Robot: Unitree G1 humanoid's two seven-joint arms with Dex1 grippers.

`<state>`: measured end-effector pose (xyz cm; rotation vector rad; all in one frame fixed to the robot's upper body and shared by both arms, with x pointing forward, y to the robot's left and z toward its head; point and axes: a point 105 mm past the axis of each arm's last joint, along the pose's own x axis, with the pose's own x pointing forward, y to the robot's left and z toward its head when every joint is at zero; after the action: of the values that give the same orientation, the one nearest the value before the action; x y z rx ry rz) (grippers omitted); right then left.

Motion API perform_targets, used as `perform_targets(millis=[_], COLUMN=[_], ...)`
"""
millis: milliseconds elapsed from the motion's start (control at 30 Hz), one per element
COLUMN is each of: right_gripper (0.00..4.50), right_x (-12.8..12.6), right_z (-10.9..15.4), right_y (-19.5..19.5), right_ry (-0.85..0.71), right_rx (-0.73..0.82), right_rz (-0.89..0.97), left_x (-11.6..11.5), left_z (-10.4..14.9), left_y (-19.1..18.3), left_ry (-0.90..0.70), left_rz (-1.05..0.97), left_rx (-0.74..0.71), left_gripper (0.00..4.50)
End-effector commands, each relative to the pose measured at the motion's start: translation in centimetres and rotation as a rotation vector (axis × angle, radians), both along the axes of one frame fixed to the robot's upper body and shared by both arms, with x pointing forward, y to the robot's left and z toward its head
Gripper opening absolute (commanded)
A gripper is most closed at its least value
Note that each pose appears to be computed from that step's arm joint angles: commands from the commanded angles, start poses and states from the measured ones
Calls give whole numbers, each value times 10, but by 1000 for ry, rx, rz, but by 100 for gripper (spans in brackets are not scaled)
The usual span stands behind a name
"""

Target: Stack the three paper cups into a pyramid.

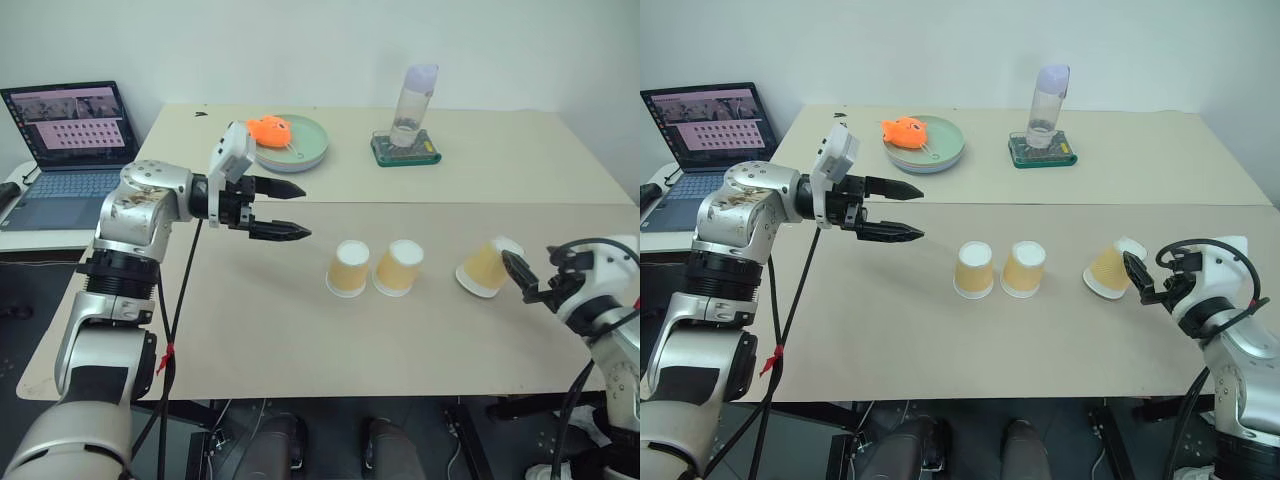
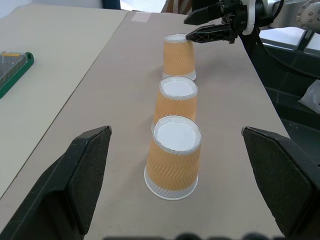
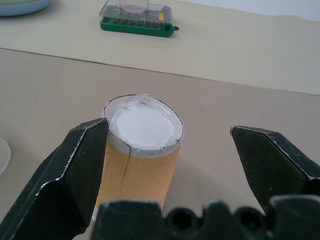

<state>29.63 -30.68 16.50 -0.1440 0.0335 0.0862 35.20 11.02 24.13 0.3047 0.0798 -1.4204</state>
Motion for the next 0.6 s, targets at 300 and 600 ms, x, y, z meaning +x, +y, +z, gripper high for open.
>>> perform_targets(millis=[300, 600], right_gripper=[450, 450], right_x=[-27, -57], right_z=[37, 0], right_y=[3, 23], right_ry=[-73, 92], right_rx=[-42, -16], right_rz=[-13, 45], left_x=[-2, -3], left_z=[9, 9], left_y=[-1, -1], left_ry=[-45, -44], left_rz=[-12, -9], left_rx=[5, 5], left_gripper=[445, 445])
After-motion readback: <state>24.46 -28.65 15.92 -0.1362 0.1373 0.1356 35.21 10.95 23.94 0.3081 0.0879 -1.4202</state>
